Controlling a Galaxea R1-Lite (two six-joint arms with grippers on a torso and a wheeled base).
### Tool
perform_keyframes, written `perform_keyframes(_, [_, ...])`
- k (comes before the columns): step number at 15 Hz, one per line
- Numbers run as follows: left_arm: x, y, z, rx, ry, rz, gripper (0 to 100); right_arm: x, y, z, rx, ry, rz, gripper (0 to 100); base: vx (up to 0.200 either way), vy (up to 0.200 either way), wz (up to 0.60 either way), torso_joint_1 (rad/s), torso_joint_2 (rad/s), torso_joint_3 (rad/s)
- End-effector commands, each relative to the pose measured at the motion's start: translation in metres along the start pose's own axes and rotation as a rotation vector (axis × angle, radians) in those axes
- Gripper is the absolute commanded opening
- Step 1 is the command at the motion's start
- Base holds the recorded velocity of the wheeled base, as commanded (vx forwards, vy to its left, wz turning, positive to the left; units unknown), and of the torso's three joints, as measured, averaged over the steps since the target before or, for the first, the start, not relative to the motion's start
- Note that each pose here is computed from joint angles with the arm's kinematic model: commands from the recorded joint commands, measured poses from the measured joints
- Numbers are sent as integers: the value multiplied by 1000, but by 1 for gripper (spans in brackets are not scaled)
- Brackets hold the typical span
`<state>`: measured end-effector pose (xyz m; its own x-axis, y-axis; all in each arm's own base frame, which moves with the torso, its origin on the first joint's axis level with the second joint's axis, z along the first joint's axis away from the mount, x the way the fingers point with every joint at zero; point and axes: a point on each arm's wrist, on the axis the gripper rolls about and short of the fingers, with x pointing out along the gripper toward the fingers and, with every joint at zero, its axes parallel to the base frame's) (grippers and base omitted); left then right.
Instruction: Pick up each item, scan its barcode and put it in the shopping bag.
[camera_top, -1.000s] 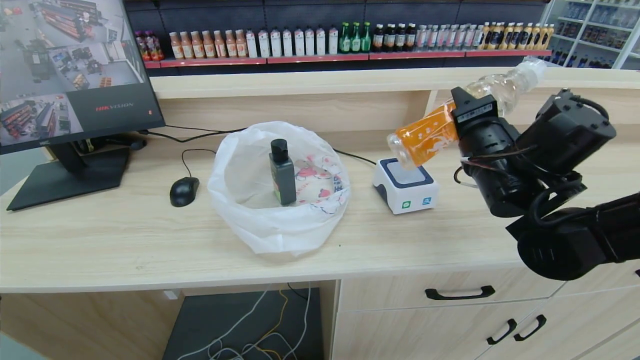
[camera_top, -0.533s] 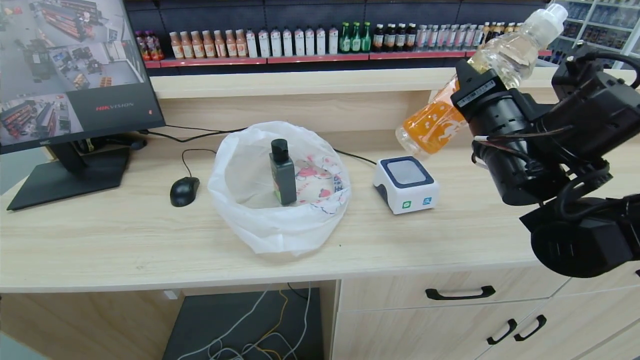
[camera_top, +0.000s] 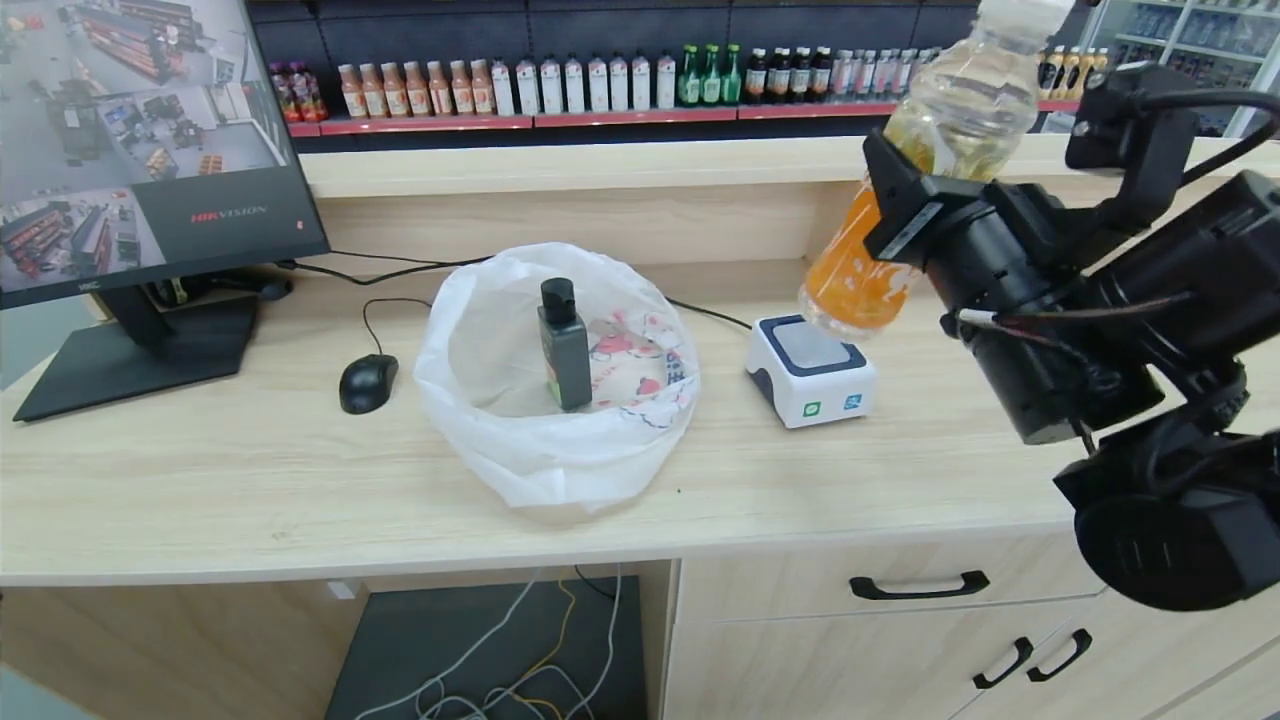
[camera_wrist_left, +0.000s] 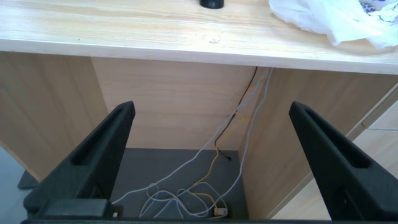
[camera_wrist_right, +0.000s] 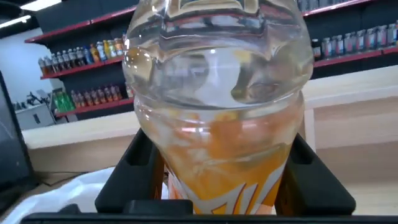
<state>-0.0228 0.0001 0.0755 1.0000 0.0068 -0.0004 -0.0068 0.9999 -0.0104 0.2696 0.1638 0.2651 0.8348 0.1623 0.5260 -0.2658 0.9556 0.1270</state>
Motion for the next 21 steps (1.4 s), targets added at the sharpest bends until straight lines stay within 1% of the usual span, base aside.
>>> perform_keyframes(1, [0, 0, 0, 0, 0, 1, 100, -24, 1, -21, -77, 83, 104, 0, 0, 0, 0, 0, 0, 0])
perform_keyframes(2, [0, 0, 0, 0, 0, 1, 100, -29, -1, -26, -89, 105, 139, 0, 0, 0, 0, 0, 0, 0])
perform_keyframes(3, [0, 0, 0, 0, 0, 1, 100, -32, -3, -28, -102, 114, 147, 0, 0, 0, 0, 0, 0, 0])
perform_keyframes(5, [0, 0, 0, -2, 0, 1, 100, -24, -7, -21, -142, 77, 135, 0, 0, 0, 0, 0, 0, 0])
perform_keyframes(8, [0, 0, 0, -2, 0, 1, 100, -25, -7, -25, -153, 84, 137, 0, 0, 0, 0, 0, 0, 0])
perform_keyframes(10, [0, 0, 0, 0, 0, 1, 100, -24, -11, -27, -158, 85, 124, 0, 0, 0, 0, 0, 0, 0])
perform_keyframes(17, [0, 0, 0, -2, 0, 1, 100, -21, -15, -37, -120, 110, 112, 0, 0, 200, 0, 4, 2, 1])
perform_keyframes(21, [0, 0, 0, -2, 0, 1, 100, -19, -17, -39, -118, 105, 106, 0, 0, 200, 0, -1, 6, 5])
